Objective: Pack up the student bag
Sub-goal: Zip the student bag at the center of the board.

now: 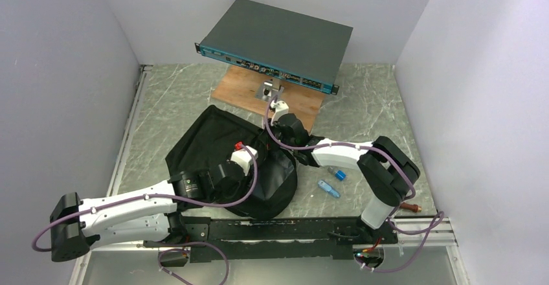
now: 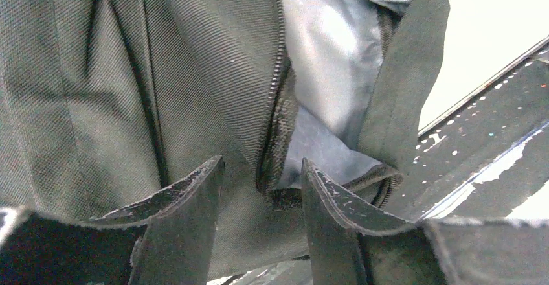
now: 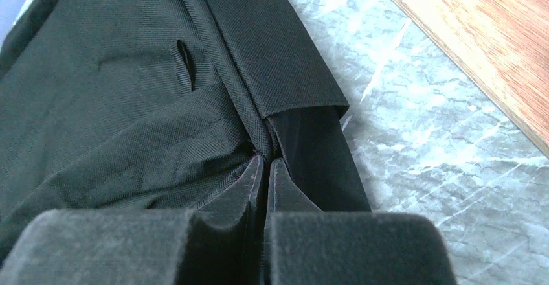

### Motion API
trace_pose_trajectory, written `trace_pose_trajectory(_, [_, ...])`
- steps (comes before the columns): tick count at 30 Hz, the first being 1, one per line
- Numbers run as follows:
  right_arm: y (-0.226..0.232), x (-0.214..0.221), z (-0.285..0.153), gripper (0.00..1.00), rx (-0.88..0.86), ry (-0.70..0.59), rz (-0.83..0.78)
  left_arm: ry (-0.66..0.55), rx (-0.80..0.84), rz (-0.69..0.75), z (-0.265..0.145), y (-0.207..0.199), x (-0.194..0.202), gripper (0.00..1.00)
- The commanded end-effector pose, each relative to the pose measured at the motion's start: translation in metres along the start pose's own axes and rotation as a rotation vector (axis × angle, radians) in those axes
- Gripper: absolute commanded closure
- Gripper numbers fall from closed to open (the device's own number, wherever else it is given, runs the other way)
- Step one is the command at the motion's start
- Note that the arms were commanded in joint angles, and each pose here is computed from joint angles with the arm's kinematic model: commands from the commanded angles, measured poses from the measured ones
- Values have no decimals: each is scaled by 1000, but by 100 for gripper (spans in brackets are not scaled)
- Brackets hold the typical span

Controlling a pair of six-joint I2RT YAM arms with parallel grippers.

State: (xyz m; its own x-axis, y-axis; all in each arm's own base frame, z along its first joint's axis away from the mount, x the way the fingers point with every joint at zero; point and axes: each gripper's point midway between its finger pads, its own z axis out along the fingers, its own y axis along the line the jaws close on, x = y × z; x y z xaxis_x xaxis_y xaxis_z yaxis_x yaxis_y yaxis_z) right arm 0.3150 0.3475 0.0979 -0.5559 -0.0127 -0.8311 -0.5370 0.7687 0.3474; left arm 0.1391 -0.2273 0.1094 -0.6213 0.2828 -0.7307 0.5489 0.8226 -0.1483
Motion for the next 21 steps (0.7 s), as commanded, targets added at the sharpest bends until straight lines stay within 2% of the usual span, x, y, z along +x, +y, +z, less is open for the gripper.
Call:
trace_pose_trajectory(1, [23,-39,-1,100,-82,-107,47,-94,76,-25,-8,-13,-26,46])
trace_pose_trajectory(6, [22,-38,-6,99,-99,-88,-3,-117,82,-37,-16,-6,-34,28])
trace_pose_trajectory(9, [23,-36,-8,90,-120,-88,-23,-139,101,-30,-21,-2,-38,23])
trace_pose_trajectory(14, [22,-34,-4,89,-116,-71,-42,-105,119,-50,-10,-2,-30,15])
trace_pose_trajectory(19, [21,-36,-5,90,-106,-71,-52,-50,151,-57,9,-15,-28,13])
trace_pose_trajectory(20, [22,-37,-5,89,-106,-67,-56,-48,141,-57,13,-15,-28,16])
trace_pose_trajectory(21, [21,-36,-6,88,-103,-62,-58,-41,119,-56,16,-12,-27,23])
